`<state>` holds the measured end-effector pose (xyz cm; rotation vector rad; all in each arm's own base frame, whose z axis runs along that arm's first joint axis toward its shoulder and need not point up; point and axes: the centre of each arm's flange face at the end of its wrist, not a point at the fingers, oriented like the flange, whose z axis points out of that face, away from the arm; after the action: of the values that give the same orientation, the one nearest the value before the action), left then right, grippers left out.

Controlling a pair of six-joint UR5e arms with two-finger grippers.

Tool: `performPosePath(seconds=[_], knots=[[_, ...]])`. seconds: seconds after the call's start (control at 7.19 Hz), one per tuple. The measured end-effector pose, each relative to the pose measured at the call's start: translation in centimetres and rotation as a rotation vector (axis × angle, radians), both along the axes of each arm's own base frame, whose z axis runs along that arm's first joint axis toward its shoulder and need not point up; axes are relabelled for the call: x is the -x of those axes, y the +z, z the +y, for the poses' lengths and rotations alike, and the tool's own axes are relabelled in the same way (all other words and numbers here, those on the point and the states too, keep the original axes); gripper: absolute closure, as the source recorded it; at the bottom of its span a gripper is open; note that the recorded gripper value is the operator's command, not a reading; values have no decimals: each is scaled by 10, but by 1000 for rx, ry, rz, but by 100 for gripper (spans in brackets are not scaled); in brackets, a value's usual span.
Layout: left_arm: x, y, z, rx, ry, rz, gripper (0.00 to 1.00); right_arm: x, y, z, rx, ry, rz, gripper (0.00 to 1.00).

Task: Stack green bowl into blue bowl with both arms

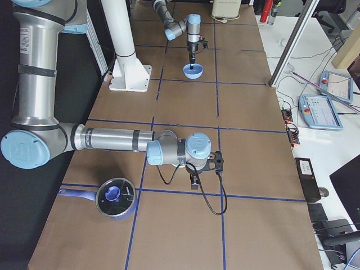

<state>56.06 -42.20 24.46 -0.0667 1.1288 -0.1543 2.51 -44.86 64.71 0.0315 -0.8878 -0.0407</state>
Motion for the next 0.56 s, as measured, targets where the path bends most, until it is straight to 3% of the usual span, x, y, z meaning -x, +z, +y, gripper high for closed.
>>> performPosePath(seconds=[0.28, 0.56], knots=[[-11, 3, 9, 1, 11, -10, 91, 0, 0, 0, 0, -1, -3, 0], [-14, 4, 12, 2, 15, -13, 70, 1, -2, 0, -2, -1, -9, 0]])
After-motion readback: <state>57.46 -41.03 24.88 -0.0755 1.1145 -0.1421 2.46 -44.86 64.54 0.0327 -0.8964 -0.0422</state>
